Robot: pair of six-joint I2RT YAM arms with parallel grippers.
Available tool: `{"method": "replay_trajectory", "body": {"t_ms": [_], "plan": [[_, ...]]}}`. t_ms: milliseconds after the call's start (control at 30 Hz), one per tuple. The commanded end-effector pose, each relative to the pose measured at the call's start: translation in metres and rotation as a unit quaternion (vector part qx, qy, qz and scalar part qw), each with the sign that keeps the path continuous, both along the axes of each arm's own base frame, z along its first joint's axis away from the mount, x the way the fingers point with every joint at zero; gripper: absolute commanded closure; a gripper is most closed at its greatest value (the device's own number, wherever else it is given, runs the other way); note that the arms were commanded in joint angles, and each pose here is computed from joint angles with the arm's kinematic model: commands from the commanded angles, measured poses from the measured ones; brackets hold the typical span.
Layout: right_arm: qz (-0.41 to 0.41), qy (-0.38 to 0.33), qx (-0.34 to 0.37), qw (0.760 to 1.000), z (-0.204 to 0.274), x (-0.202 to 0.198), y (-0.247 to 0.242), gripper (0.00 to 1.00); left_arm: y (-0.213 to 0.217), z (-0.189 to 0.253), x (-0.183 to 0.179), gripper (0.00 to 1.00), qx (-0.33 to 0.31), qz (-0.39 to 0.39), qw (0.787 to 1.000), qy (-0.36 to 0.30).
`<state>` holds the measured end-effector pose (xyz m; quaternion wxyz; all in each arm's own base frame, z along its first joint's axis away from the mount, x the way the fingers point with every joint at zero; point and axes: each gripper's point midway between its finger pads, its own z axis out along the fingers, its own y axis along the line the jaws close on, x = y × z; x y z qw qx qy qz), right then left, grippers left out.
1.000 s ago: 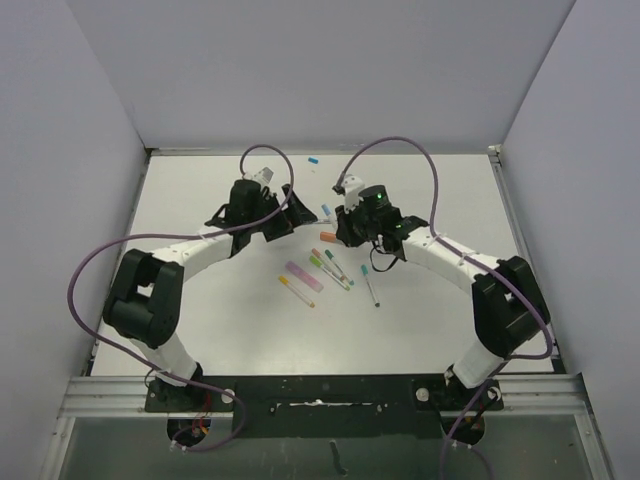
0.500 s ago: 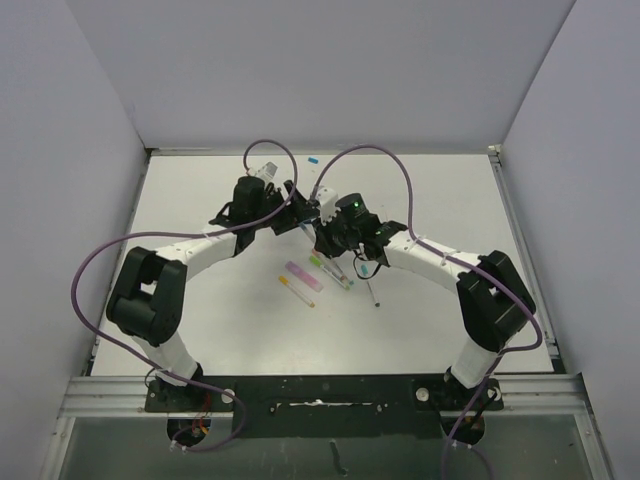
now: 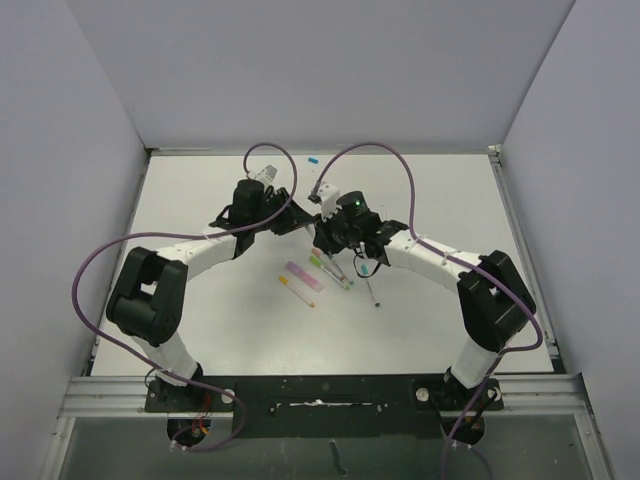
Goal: Open the pen caps
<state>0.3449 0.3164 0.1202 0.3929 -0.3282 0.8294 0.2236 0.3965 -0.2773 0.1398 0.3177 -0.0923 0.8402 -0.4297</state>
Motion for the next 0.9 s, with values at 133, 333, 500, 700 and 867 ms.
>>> {"method": "replay_trajectory", "body": {"t_ms": [133, 333, 500, 700, 867], "plan": [[-0.011, -0.048, 0.045, 0.998, 0.045, 0.013, 0.009, 1.00, -0.005, 0.020, 0.003, 0.81, -0.018, -0.004, 0.999, -0.038], [-0.011, -0.044, 0.042, 0.998, 0.044, 0.009, 0.005, 1.00, 0.003, 0.022, 0.005, 0.76, -0.013, 0.007, 0.999, -0.039], [-0.013, -0.042, 0.041, 0.998, 0.042, 0.007, 0.003, 1.00, 0.008, 0.023, 0.008, 0.70, -0.016, 0.012, 0.999, -0.039], [-0.014, -0.035, 0.037, 0.999, 0.035, 0.005, 0.001, 1.00, 0.011, 0.025, 0.010, 0.70, -0.024, 0.019, 0.999, -0.039], [-0.014, -0.029, 0.035, 0.999, 0.028, 0.005, 0.002, 1.00, 0.012, 0.024, 0.009, 0.72, -0.026, 0.019, 0.999, -0.037]]}}
